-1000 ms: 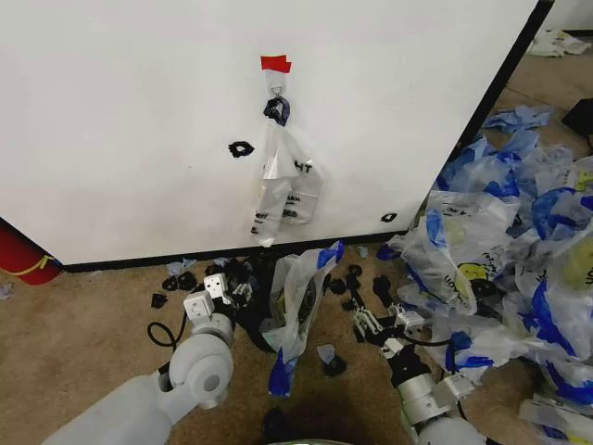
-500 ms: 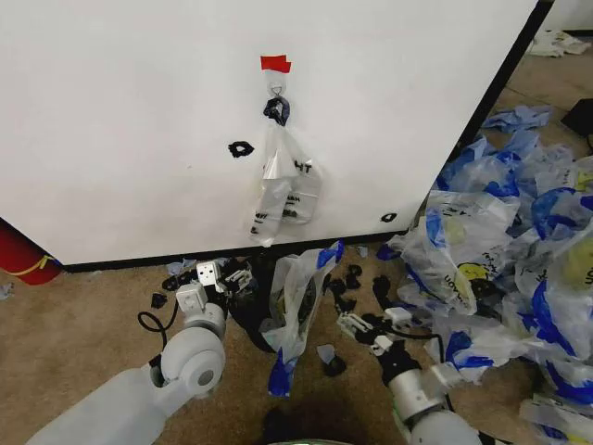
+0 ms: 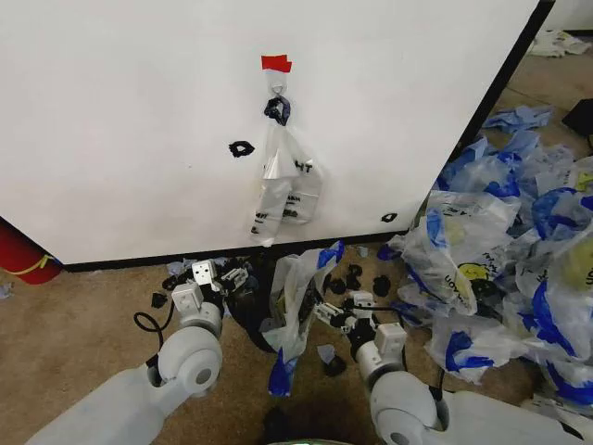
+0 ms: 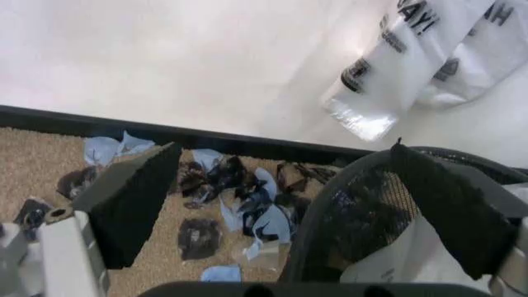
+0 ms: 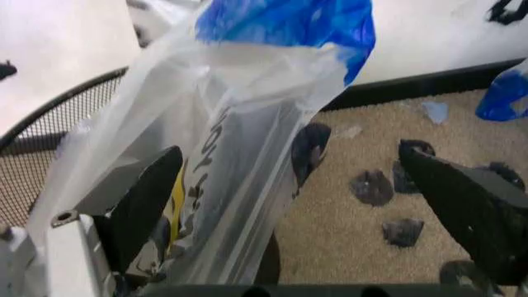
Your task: Pick up the garbage bag from the wall and place it over the trash bin.
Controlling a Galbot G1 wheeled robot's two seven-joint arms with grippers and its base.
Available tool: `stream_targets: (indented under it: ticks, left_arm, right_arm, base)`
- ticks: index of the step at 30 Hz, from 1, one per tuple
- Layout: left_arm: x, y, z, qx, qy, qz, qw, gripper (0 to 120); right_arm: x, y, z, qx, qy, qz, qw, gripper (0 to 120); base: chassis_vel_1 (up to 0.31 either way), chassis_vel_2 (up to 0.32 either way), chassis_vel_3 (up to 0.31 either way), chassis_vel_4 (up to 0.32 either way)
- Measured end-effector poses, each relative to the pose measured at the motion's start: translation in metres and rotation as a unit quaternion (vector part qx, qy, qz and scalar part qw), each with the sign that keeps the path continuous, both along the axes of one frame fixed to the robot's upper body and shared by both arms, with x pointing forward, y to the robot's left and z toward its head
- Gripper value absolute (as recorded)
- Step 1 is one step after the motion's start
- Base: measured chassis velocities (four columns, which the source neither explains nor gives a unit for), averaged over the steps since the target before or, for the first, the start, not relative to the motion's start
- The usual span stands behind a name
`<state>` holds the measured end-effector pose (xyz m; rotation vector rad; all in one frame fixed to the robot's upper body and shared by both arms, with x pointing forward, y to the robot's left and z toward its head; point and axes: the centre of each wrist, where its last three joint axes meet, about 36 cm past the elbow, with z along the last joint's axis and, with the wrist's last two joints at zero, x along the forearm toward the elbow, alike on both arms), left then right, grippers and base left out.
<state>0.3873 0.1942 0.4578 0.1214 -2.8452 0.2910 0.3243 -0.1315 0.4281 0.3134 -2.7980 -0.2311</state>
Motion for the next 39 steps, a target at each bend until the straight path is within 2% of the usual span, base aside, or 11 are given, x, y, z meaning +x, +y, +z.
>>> stream_targets:
  ticks: [4, 9, 18, 26, 31, 39]
  left_arm:
    - [0.002, -0.002, -0.002, -0.001, -0.002, -0.001, 1.0, 99]
    - [0.001, -0.005, -0.005, -0.001, -0.003, -0.003, 1.0, 99]
    - [0.0, -0.005, -0.009, 0.0, -0.007, -0.001, 1.0, 98]
    - [-0.001, -0.005, -0.011, 0.002, -0.009, -0.001, 1.0, 97]
    - [-0.001, -0.005, -0.013, 0.005, -0.011, -0.001, 0.9999, 96]
    - [-0.003, -0.008, -0.016, 0.006, -0.009, -0.004, 0.9999, 96]
  right_arm:
    - [0.004, 0.007, -0.003, -0.009, 0.008, -0.002, 1.0, 95]
    - [0.01, 0.018, -0.007, -0.011, 0.014, -0.003, 1.0, 86]
    - [0.018, 0.04, -0.009, -0.022, 0.037, 0.002, 0.999, 86]
    - [0.02, 0.042, -0.011, -0.029, 0.041, 0.002, 0.999, 84]
    - [0.021, 0.045, -0.012, -0.03, 0.043, 0.0, 0.999, 76]
    - [0.022, 0.05, -0.013, -0.029, 0.045, 0.005, 0.999, 72]
  base:
    - [0.0, 0.0, 0.0, 0.0]
    - [0.0, 0.0, 0.0, 0.0]
    - [0.0, 0.0, 0.0, 0.0]
    - [0.0, 0.0, 0.0, 0.0]
    - [0.0, 0.0, 0.0, 0.0]
    - [0.0, 0.0, 0.0, 0.0]
